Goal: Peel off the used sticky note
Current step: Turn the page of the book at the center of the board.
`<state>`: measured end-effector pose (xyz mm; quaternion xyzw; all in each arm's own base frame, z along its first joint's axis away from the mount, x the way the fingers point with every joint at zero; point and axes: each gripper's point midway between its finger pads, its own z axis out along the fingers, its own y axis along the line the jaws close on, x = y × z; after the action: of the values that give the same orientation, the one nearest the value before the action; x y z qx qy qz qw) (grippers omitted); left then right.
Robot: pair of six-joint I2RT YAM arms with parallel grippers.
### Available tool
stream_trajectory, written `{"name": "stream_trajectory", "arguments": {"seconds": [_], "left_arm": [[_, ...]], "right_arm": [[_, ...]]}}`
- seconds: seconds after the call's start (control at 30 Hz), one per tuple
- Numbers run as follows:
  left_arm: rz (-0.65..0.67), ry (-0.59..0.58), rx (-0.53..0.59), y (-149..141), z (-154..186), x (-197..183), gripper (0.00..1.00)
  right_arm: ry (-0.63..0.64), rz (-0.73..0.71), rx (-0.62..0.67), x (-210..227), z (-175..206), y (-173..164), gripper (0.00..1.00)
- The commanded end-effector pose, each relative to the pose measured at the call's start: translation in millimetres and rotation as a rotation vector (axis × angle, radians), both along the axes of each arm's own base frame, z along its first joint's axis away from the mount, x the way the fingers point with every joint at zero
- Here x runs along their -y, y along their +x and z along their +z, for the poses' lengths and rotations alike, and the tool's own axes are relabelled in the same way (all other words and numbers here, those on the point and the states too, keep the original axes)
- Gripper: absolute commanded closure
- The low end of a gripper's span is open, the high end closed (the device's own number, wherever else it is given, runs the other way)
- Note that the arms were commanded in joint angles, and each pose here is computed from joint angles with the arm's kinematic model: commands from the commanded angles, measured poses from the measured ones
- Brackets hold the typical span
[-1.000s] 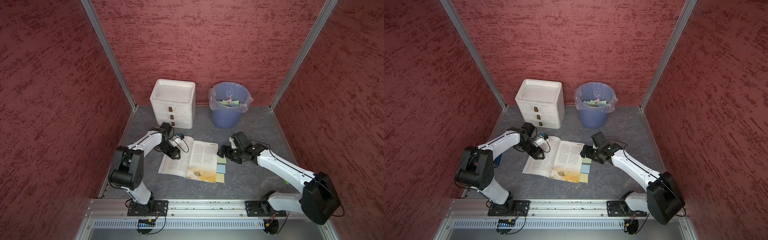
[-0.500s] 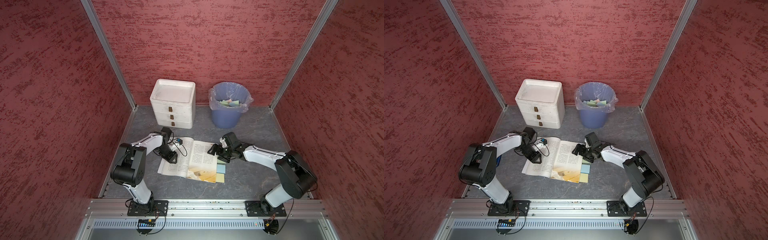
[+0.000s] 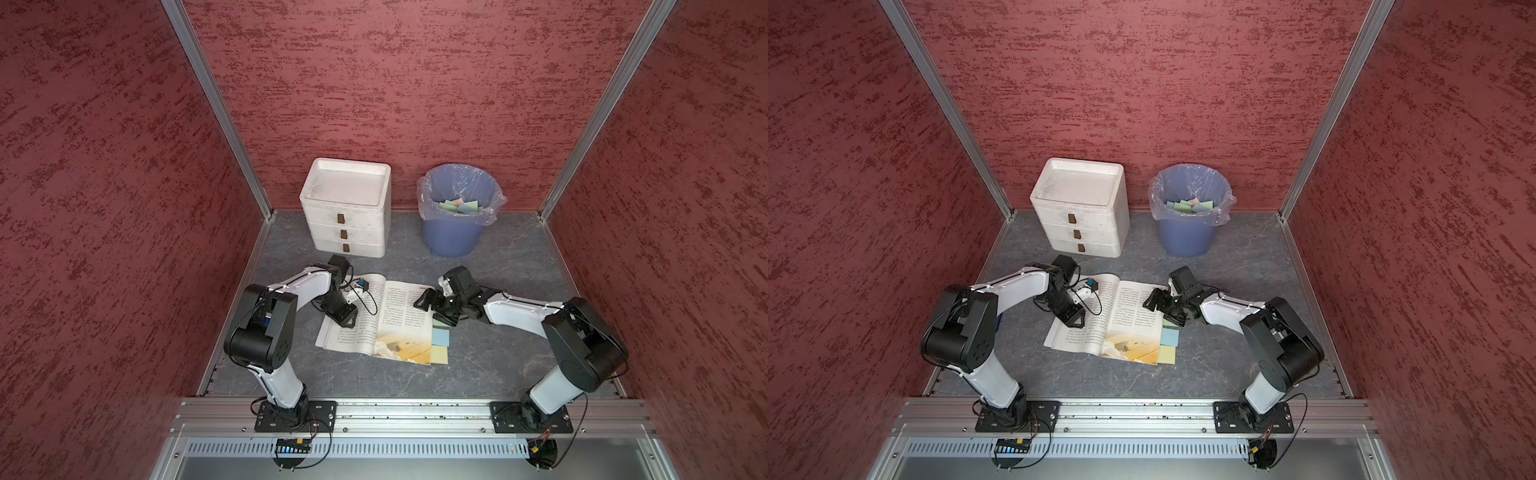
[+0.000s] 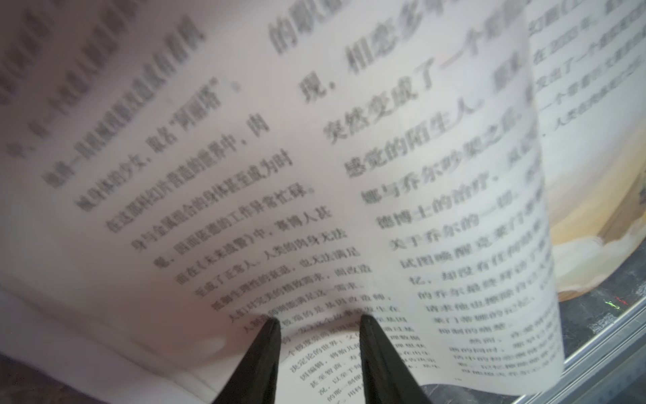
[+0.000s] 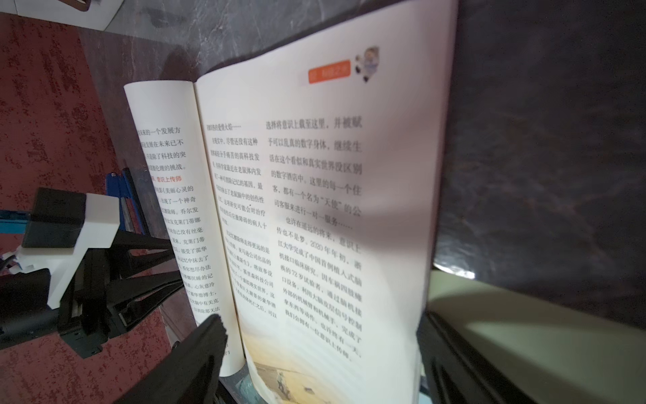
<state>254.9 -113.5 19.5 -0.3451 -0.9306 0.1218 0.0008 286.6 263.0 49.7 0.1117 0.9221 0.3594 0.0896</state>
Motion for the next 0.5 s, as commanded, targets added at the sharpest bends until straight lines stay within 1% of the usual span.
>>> {"name": "stream_trajectory", "arguments": {"seconds": [0.0, 0.47], "left_arm": [[-0.02, -0.039, -0.036, -5, -14, 15, 0.6], [-0.029, -0.048, -0.037, -5, -13, 17, 0.62]], "right_arm": [[0.06, 0.046, 0.004, -20, 8, -4, 0.09], [0.138, 0.108, 0.013, -59, 28, -5, 0.1]]}}
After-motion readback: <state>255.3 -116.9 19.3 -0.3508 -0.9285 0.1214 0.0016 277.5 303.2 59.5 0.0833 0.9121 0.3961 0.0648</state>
